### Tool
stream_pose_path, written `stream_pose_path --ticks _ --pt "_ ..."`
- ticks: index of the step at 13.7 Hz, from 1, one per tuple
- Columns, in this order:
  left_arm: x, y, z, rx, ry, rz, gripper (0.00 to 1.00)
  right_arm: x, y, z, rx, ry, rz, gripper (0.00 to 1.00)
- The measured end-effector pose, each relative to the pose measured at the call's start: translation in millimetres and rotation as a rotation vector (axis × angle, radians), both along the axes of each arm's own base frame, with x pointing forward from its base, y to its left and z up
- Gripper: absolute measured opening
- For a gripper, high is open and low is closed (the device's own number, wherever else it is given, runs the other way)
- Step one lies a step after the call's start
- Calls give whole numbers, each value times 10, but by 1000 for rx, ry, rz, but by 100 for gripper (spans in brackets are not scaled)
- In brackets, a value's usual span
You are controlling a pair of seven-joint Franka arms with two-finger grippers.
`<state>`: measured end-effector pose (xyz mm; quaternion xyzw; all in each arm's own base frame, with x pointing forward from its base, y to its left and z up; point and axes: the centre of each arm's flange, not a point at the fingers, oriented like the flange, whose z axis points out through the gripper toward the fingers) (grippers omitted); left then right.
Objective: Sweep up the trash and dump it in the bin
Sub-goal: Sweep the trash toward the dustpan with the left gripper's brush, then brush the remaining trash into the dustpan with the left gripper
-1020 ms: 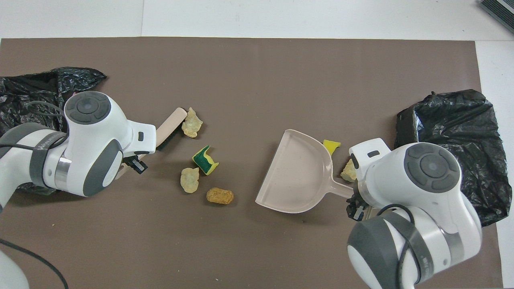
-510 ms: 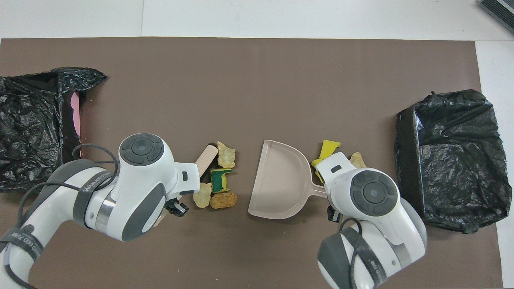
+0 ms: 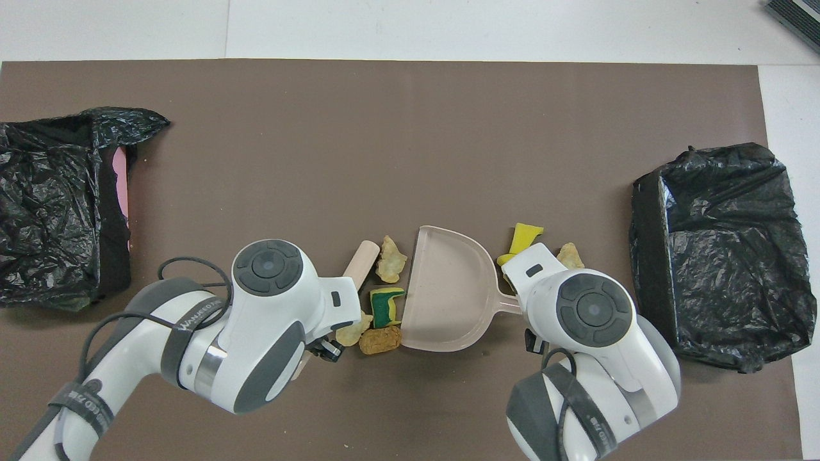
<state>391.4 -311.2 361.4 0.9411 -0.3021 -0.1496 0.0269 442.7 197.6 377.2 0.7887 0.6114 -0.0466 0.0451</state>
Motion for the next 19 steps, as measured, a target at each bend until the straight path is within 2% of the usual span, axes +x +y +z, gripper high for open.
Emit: stream_pose_path --ticks 3,5,7,10,12,14,17,19 --pt "-426 -522 90 -41 3 3 27 1 -2 -50 -5 14 31 33" --pt "-631 -749 183 -60 2 25 27 1 6 -95 -8 23 35 33" --pt "-652 -867 318 -61 -15 95 27 -5 21 -112 -9 26 38 33" --pt "-546 -861 465 -46 -28 232 27 -13 33 -117 -9 35 86 33" --pt "-525 -832 501 0 -20 376 27 -8 30 -123 -6 50 189 33" --pt "-597 -806 505 90 9 529 27 2 26 -131 -4 59 265 33" --pt "-819 -736 556 264 58 704 27 10 14 -143 -3 67 304 33" --pt "-963 -714 575 339 54 817 27 15 13 -142 -3 67 310 33"
